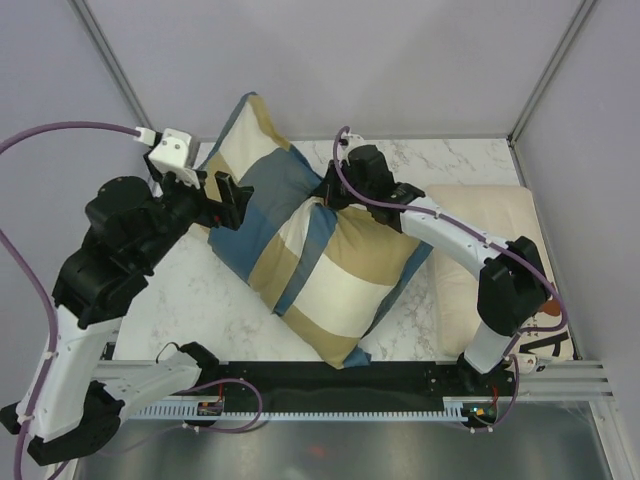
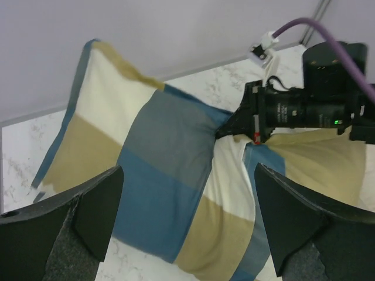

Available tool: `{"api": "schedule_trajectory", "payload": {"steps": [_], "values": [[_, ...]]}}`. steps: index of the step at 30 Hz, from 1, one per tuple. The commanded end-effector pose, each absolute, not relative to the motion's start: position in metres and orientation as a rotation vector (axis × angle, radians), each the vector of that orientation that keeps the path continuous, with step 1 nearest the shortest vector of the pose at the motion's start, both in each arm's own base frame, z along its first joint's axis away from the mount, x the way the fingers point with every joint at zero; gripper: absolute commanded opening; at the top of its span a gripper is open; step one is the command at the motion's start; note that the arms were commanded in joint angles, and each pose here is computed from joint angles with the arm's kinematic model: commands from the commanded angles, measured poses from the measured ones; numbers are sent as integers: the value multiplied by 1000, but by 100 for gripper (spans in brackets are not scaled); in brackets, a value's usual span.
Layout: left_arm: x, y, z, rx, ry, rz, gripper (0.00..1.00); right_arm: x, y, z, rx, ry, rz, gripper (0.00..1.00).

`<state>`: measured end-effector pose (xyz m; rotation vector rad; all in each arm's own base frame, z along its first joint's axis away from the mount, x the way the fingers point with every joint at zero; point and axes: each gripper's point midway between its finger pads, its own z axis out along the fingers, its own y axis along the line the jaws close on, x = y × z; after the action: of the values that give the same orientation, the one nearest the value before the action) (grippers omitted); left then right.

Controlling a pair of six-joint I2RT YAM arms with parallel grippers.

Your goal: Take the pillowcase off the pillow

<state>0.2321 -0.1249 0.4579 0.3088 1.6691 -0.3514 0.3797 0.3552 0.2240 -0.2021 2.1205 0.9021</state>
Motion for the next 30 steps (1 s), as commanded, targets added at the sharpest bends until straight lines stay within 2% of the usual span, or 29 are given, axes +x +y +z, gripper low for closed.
{"api": "schedule_trajectory", "payload": {"steps": [1, 6, 11, 14, 17, 23, 30], "values": [[249, -122, 438, 329, 1666, -248, 100, 410, 337, 235, -87, 2009, 857, 0], [265, -139, 406, 419, 1683, -234, 100, 410, 296, 186, 2, 2080, 752, 0], [265, -140, 346, 469, 1797, -198, 100, 397, 266, 130, 77, 2166, 693, 0], [251, -180, 341, 645, 1670, -409, 100, 391, 263, 102, 124, 2209, 693, 0], [248, -183, 315, 673, 1680, -427, 100, 387, 269, 85, 155, 2228, 746, 0], [252, -191, 282, 682, 1726, -450, 100, 382, 292, 74, 173, 2235, 904, 0], [261, -184, 261, 643, 1797, -390, 100, 353, 310, 82, 98, 2225, 910, 0]]}}
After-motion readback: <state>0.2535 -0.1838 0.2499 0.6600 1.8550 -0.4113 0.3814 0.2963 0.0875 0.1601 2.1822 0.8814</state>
